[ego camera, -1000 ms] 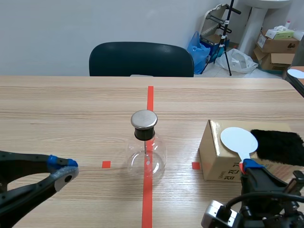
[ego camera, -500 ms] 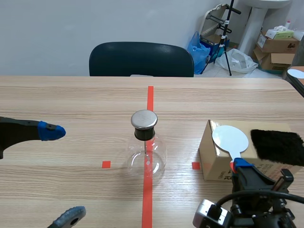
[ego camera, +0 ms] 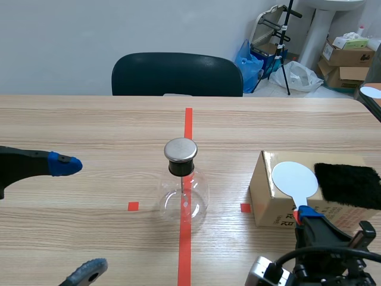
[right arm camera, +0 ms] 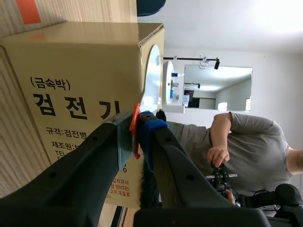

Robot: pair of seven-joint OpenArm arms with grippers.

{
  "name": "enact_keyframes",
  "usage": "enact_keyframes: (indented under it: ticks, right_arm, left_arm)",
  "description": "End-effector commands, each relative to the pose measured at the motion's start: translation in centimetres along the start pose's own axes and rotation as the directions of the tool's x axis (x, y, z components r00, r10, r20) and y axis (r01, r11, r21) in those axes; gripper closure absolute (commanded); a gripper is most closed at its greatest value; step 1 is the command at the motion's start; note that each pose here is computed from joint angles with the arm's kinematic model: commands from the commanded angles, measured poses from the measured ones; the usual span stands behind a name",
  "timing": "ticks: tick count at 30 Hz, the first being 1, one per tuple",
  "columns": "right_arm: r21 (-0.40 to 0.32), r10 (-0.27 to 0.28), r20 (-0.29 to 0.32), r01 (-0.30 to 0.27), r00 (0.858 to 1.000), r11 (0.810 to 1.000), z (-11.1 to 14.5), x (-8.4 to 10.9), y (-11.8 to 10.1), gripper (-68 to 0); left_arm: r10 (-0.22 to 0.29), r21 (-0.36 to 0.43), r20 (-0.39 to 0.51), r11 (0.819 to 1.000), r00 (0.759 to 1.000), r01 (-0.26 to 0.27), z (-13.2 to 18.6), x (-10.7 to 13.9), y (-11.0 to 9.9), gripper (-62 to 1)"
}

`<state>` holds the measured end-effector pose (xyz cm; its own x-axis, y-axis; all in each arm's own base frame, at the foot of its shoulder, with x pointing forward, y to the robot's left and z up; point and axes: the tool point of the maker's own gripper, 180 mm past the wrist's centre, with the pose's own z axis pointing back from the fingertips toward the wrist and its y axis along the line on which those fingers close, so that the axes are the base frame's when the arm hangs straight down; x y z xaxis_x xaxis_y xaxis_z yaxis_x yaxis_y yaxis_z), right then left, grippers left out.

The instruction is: Do the electroscope experiment

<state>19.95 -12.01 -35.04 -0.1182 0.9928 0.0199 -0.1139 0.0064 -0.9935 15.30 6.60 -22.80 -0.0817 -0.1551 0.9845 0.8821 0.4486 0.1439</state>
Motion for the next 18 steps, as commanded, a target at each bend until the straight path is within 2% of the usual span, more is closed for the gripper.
enact_keyframes:
  ticks: [1, 9, 18]
  right_arm:
    - [-0.071, 0.015, -0.016, -0.016, 1.0, 0.997, -0.08, -0.51, -1.57, -1.0]
    - [-0.069, 0.013, -0.016, -0.014, 1.0, 0.998, 0.0, -0.5, -1.51, -2.0]
    - [-0.069, 0.013, -0.012, -0.014, 1.0, 0.998, -0.02, -0.41, -1.52, -38.5]
  left_arm:
    - [0.011, 0.005, 0.028, 1.0, 1.0, -0.011, -0.07, 0.49, 0.03, -62.3]
    - [0.011, 0.005, 0.028, 1.0, 1.0, -0.011, -0.07, 0.49, 0.03, -62.3]
    - [0.011, 0.005, 0.028, 1.0, 1.0, -0.011, -0.07, 0.49, 0.03, -62.3]
